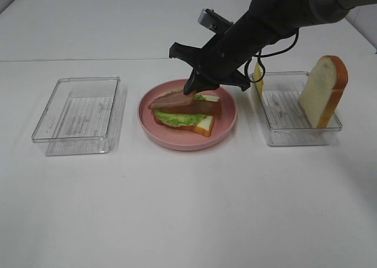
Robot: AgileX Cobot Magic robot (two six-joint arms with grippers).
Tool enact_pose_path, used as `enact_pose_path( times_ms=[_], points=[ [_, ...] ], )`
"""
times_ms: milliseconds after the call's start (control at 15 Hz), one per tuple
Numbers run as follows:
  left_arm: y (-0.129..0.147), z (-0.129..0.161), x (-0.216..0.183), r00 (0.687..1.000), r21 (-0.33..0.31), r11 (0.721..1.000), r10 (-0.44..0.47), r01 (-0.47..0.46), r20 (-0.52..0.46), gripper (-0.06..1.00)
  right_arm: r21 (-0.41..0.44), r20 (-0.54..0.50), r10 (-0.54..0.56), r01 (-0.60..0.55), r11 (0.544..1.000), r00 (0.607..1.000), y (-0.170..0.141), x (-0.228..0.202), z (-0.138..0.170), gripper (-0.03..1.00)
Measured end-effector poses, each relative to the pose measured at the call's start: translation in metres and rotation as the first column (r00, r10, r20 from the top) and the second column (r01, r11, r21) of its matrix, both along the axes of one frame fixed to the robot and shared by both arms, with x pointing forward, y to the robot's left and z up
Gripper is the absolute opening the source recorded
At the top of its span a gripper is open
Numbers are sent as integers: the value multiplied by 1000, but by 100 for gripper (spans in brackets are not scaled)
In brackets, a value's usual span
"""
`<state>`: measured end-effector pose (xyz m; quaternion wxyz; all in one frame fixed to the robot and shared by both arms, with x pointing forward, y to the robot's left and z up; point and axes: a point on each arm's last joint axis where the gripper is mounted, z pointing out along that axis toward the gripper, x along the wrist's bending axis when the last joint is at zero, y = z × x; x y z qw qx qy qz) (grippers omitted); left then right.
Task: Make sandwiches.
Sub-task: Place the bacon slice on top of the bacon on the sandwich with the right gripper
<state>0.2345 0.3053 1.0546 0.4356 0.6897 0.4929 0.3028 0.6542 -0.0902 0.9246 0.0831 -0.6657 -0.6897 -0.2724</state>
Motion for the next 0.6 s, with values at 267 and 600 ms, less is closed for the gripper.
enact_pose_path(
  times_ms=[267, 600],
  points=[
    [0, 0, 0, 1000, 0, 1000, 0, 0, 0, 77, -73, 17, 0, 2, 997, 1000, -6, 0, 3, 0],
    [0, 0, 0, 1000, 0, 1000, 0, 0, 0, 77, -87, 11, 13, -12, 996, 1000, -7, -1, 2, 46]
  ],
)
